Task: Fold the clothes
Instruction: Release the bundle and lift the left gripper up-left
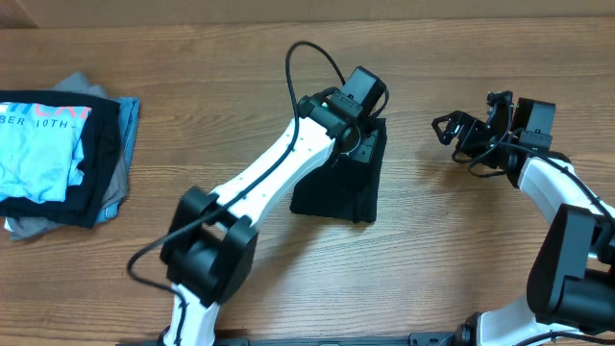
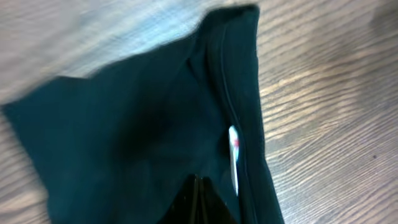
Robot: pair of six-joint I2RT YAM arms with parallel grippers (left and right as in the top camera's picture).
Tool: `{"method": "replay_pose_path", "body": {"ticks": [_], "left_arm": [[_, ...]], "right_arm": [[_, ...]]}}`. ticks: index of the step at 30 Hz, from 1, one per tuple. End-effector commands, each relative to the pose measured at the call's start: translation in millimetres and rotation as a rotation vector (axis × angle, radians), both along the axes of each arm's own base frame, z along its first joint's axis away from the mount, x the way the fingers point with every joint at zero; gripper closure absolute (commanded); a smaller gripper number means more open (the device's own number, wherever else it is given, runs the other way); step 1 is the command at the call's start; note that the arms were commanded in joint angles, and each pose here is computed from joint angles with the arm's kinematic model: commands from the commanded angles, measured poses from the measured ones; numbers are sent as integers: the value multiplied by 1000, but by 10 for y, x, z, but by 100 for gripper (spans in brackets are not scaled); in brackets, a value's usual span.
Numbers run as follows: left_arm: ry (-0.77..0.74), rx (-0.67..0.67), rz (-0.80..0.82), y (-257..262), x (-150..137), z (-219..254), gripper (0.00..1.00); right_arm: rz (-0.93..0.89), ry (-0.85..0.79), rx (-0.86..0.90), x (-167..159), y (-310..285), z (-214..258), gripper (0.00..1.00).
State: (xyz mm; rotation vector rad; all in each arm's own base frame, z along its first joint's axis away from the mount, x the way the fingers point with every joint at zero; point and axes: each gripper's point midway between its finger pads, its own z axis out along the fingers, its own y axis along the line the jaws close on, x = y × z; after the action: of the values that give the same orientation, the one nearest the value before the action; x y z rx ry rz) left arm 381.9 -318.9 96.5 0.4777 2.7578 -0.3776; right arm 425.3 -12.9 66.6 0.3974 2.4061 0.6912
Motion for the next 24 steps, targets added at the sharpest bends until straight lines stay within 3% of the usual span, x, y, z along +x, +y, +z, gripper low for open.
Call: {"method": "replay_pose_path", "body": {"ticks": [1, 7, 18, 24], "left_arm": [[190, -157, -101, -333, -271, -323, 96], [245, -209, -188, -480, -452, -345, 96], [296, -175, -193, -439, -617, -454, 96], [124, -285, -193, -543, -244, 182, 96]], "right_arm": [[-22, -2, -12, -2, -43, 52, 0], [-22, -2, -13, -2, -43, 52, 0], [-22, -2, -13, -1, -43, 52, 0], [-22, -2, -13, -2, -43, 52, 0]]}}
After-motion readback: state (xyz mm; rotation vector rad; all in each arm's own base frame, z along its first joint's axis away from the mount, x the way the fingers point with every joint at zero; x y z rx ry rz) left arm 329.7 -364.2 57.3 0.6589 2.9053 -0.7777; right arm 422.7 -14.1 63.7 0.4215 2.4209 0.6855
